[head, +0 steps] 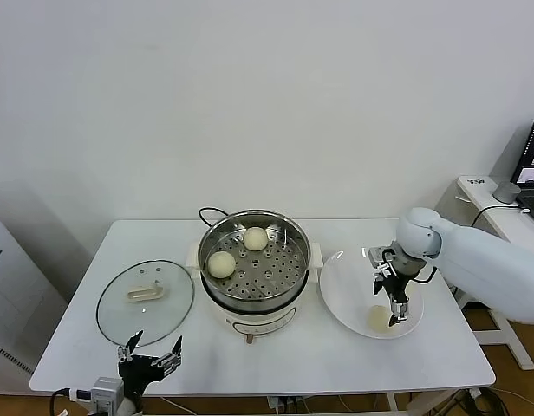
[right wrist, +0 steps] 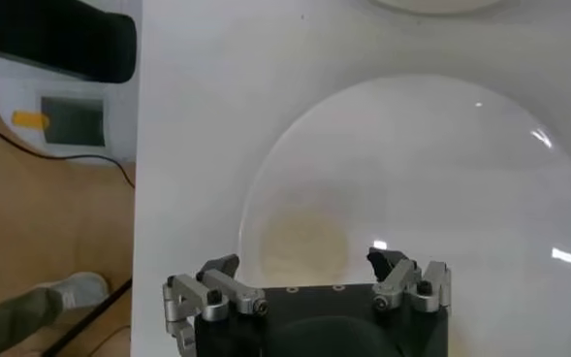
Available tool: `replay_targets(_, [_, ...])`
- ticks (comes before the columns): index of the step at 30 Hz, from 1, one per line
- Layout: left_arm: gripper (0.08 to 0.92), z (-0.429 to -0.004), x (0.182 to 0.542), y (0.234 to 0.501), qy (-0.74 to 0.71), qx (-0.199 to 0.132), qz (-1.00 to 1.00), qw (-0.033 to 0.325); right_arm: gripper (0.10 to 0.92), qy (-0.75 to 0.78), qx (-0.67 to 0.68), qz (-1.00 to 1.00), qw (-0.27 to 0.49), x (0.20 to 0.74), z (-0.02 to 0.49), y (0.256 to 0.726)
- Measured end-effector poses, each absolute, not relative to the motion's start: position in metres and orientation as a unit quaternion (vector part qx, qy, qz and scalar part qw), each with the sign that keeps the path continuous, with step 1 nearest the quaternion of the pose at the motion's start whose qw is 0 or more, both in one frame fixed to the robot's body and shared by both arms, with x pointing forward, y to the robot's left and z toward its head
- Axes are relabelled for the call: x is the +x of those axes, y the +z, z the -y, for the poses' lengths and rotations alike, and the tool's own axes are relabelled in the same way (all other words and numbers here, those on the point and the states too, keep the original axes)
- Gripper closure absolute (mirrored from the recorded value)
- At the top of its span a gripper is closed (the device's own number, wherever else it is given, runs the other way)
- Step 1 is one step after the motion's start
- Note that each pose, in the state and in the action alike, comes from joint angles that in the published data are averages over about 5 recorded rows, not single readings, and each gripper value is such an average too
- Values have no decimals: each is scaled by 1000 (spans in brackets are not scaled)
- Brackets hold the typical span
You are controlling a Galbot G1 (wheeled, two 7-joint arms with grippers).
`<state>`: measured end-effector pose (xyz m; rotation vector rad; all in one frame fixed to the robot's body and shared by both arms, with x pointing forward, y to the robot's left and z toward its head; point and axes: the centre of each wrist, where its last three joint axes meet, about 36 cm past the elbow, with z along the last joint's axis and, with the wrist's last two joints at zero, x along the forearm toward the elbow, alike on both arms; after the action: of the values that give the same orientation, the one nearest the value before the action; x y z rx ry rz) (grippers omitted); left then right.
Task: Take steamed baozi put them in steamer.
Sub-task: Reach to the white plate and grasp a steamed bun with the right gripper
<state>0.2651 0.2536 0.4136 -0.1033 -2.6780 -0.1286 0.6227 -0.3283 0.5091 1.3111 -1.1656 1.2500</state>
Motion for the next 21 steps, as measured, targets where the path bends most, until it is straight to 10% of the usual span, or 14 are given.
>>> replay_targets(21, [177, -254, 268, 406, -47, -36, 970, 235, 200, 514, 533, 463, 487, 633, 323, 475])
